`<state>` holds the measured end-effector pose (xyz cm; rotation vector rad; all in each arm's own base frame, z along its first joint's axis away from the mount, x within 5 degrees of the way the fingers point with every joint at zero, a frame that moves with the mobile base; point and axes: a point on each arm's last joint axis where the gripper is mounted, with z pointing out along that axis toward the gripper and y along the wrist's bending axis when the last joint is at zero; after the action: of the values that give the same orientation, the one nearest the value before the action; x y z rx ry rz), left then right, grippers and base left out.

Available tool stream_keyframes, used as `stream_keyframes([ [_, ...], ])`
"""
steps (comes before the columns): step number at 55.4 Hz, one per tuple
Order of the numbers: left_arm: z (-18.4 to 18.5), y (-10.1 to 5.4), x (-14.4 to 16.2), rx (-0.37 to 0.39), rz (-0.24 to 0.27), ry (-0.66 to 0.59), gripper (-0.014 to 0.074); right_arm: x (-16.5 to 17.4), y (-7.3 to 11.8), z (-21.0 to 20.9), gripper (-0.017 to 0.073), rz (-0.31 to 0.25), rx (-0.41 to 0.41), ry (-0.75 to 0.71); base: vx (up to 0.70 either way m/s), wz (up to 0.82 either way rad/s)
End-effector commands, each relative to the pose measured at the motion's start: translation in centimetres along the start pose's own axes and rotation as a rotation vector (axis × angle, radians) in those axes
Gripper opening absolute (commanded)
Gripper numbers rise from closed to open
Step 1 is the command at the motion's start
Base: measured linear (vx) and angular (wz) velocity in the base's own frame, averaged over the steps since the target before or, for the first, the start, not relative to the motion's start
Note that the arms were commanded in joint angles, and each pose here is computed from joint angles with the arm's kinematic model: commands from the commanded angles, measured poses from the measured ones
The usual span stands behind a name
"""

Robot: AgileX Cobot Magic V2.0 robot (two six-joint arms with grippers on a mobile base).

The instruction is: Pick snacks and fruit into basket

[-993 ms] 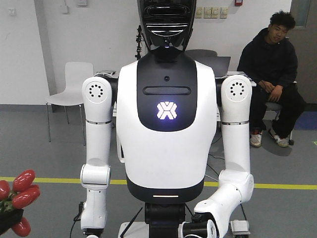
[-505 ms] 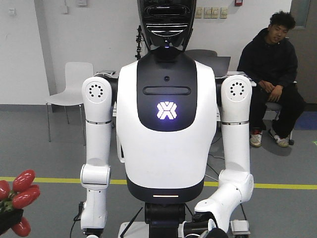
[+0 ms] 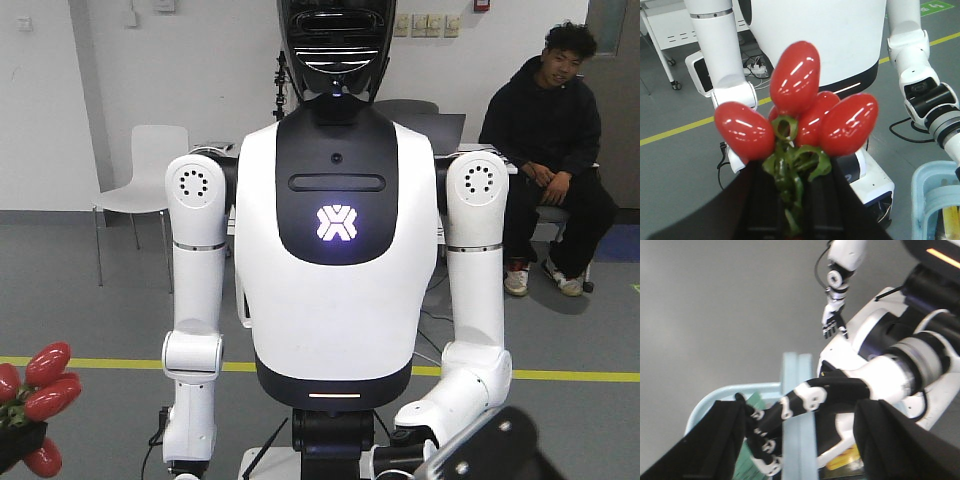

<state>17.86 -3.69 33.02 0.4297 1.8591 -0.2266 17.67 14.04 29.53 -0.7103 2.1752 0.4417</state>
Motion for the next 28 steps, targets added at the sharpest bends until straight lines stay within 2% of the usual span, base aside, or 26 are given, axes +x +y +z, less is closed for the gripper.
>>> stream_keyframes([
  [1,-0.4,0.1,-1.1,-0.017,-0.019,-0.054,-0.0006,-2.1,-1.7,-3.3,0.0501,0.03,0.085,-0.19,0.0,0.0],
  [3,-0.4,-0.1,-1.0,0.001,-0.006,-0.046,-0.0006,-2.1,-2.3,-4.3,0.0501,0.04,0.113,-0.218,0.0,0.0],
  [6,-0.3,-0.6,-0.9,0.042,0.046,-0.032,-0.0006,-2.0,-2.9,-5.9,0.0501,0.043,0.153,-0.253,0.0,0.0],
  [9,-0.3,-1.6,-0.8,0.124,0.127,-0.016,-0.0006,-1.8,-3.4,-7.5,0.0501,0.048,0.195,-0.278,0.0,0.0],
  [11,-0.3,-2.2,-0.7,0.176,0.159,-0.016,-0.0006,-1.5,-3.5,-8.3,0.0501,0.045,0.216,-0.286,0.0,0.0],
  [15,-0.4,-3.6,-1.0,0.285,0.176,-0.044,-0.0006,-1.2,-3.7,-9.7,0.0501,0.026,0.256,-0.302,0.0,0.0],
  [21,-0.2,-5.6,-1.4,0.423,0.148,-0.091,-0.0006,-0.9,-3.5,-11.4,0.0501,0.016,0.281,-0.348,0.0,0.0],
  [28,0.8,-8.1,-0.7,0.599,0.173,-0.044,-0.0006,-0.7,-3.2,-12.4,0.0501,0.032,0.278,-0.392,0.0,0.0],
])
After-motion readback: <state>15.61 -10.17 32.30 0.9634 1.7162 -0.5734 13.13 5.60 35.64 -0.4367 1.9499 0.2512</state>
